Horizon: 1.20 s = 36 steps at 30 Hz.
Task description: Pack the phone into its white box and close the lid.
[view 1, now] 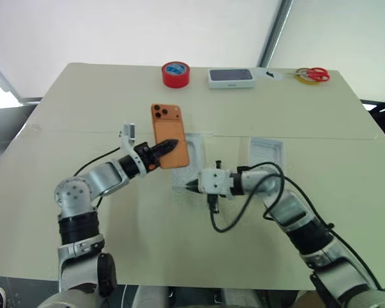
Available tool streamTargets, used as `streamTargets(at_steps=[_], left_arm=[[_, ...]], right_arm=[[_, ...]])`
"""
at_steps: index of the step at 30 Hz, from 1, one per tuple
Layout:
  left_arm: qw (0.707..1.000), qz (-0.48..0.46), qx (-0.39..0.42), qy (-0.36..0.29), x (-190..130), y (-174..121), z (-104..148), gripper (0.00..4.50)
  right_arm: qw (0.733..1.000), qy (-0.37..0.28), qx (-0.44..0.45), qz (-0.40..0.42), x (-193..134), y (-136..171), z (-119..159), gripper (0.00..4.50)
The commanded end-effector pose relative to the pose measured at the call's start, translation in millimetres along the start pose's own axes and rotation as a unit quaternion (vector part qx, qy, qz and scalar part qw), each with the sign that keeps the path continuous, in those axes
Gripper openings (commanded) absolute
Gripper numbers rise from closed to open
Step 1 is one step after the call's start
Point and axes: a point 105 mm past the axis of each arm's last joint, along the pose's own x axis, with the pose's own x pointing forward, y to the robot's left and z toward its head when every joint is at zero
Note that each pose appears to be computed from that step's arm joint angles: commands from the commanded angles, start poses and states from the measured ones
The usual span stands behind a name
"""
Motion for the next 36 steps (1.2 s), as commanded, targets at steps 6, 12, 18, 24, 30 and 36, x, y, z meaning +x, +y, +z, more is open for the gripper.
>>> streamTargets(at_steps=[6, 12, 18, 24, 30, 36], left_arm=[[1.000, -0.011, -0.001, 0.010, 4, 5, -3, 0.00], [0.999, -0.010, 0.004, 0.032, 6, 11, -6, 0.00], [0.998, -0.011, -0.007, 0.057, 13, 16, -17, 0.00], [0.998, -0.007, -0.015, 0.069, 24, 18, -23, 0.00], [0.997, -0.009, -0.012, 0.070, 28, 13, -22, 2.82], [0.996, -0.005, 0.017, 0.085, 24, 6, -21, 2.82]], right_arm=[[1.000, -0.019, 0.003, 0.009, -8, 5, 13, 0.78], [0.999, -0.044, 0.025, 0.021, -26, 2, 20, 2.07], [0.997, -0.035, 0.054, -0.033, -49, -31, 7, 2.07], [0.997, -0.025, 0.062, -0.047, -50, -38, -2, 2.07], [0.997, 0.001, 0.050, -0.053, -51, -38, -14, 2.11], [0.998, 0.007, 0.045, -0.052, -49, -37, -19, 2.11]])
